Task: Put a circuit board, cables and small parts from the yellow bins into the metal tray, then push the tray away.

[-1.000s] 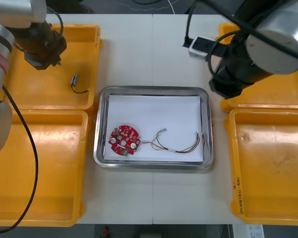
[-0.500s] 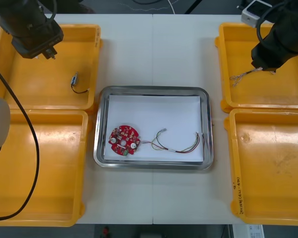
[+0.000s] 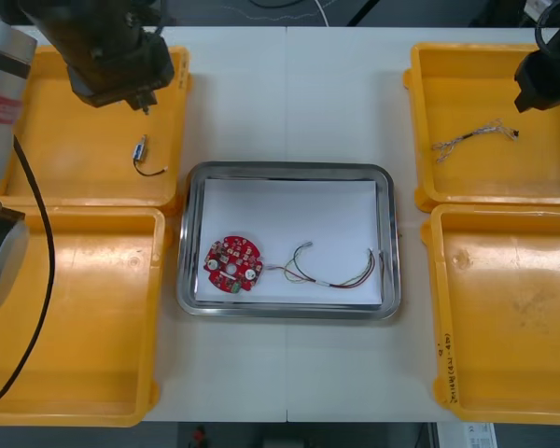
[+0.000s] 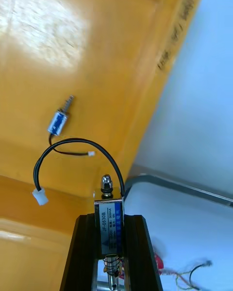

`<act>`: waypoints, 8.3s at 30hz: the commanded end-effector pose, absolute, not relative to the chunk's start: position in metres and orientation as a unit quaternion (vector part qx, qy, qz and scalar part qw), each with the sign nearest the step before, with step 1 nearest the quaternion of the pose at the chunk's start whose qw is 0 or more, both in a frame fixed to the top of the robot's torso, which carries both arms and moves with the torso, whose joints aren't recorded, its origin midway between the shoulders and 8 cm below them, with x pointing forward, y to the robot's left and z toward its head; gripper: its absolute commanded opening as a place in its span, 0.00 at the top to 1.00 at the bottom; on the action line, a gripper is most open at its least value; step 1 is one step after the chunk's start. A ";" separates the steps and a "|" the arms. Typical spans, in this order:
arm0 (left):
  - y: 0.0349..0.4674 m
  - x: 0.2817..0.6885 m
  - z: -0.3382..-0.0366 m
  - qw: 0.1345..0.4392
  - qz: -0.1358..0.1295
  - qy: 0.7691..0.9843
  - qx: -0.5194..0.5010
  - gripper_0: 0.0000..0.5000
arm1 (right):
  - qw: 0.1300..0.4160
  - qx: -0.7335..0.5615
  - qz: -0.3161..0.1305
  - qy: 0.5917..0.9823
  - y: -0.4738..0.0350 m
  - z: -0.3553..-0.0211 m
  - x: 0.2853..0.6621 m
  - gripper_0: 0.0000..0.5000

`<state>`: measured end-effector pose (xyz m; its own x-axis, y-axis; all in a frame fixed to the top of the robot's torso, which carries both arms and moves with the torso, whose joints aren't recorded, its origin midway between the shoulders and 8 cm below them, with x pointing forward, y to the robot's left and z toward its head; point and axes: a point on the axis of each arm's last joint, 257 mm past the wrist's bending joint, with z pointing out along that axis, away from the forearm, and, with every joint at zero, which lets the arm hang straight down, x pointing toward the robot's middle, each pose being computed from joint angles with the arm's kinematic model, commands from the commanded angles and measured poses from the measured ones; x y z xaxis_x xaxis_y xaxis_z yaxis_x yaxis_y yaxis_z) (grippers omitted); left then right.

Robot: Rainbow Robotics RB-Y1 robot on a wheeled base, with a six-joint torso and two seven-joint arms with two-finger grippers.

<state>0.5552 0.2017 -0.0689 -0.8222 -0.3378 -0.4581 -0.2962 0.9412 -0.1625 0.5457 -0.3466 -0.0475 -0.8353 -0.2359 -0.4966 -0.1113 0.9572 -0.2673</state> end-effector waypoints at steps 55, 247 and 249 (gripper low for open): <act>0.099 0.517 -0.241 0.242 0.009 0.970 -0.010 0.00 | 0.199 0.558 0.164 0.789 -0.303 -0.095 0.644 0.00; 0.275 0.528 -0.086 0.311 0.005 0.950 0.000 1.00 | 0.251 -0.637 -0.173 0.708 -0.087 -0.241 0.507 0.93; 0.274 0.528 -0.086 0.311 0.004 0.950 -0.001 1.00 | 0.254 -0.638 -0.175 0.706 -0.086 -0.240 0.507 0.28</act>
<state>0.5301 0.2759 -0.0934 -0.8215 0.0401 -0.5688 0.0218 0.9990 0.0390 0.5072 -0.0858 -0.2414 -0.1087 -0.9798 -0.1680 -0.8170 0.1843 -0.5463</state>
